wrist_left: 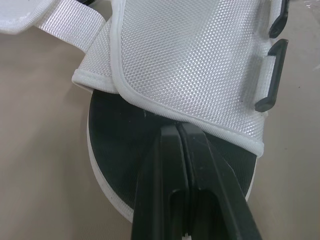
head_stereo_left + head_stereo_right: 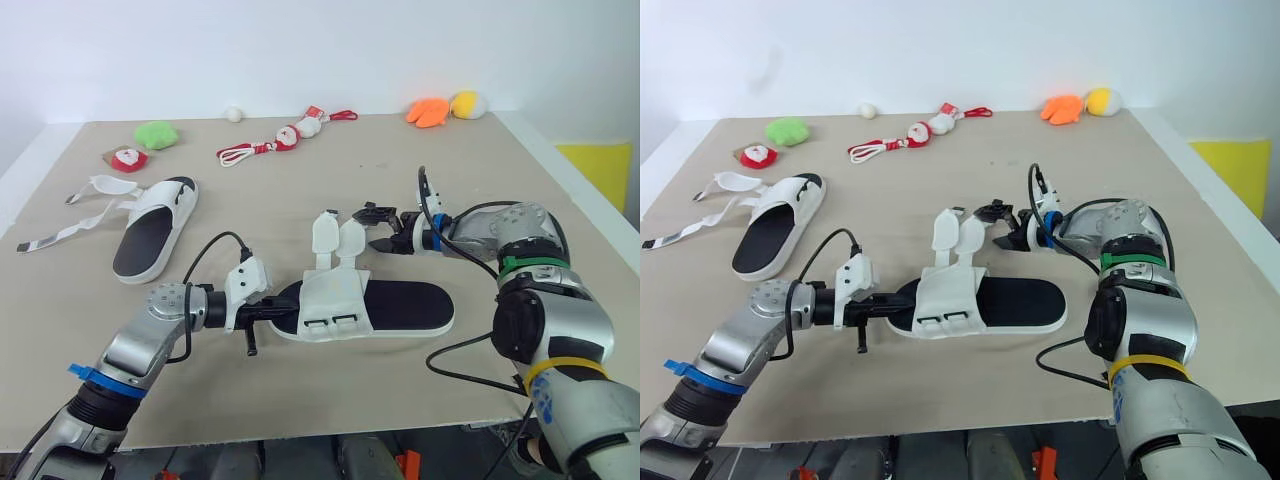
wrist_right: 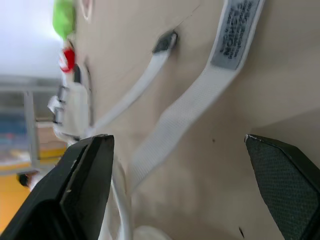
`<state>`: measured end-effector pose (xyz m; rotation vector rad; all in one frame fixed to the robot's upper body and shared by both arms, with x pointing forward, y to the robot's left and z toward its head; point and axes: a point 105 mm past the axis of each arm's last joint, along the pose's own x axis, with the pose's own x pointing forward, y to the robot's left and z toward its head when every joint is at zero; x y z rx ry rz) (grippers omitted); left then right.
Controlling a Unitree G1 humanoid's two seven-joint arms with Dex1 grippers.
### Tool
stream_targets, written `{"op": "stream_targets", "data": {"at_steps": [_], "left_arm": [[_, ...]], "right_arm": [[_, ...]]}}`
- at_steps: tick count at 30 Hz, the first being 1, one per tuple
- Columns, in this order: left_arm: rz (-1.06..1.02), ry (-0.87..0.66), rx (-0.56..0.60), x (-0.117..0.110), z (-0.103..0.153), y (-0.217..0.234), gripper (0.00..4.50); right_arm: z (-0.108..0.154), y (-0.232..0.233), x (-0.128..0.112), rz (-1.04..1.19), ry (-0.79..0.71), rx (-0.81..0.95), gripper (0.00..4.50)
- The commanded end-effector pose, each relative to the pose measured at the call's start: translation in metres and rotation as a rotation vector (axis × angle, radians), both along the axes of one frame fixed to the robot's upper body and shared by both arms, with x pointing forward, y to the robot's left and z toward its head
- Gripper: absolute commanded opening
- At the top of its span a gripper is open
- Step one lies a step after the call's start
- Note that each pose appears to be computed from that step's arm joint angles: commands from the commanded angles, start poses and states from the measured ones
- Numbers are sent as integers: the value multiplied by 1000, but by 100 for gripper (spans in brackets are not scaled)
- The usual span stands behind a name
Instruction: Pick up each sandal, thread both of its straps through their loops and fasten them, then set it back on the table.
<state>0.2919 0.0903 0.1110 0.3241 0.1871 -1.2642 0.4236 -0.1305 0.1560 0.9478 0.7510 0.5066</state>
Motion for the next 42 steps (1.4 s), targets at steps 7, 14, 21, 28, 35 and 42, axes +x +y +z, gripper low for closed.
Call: {"op": "stream_targets", "data": {"at_steps": [7,14,21,28,35,42], "left_arm": [[24,58,57,-2,-18,4,5],[28,58,55,-2,-18,5,0],[31,56,53,-1,-18,4,0],[33,54,53,-1,-17,3,0],[34,58,51,-1,-17,3,0],[32,61,53,-1,-18,3,0]], "right_arm": [[22,9,21,-102,-87,76,450],[16,12,22,-105,-79,58,221],[23,15,24,-37,-228,-45,5],[81,35,7,300,-864,-214,5],[95,63,-58,631,-1421,-391,5],[40,66,-121,1062,-1983,-761,5]]}}
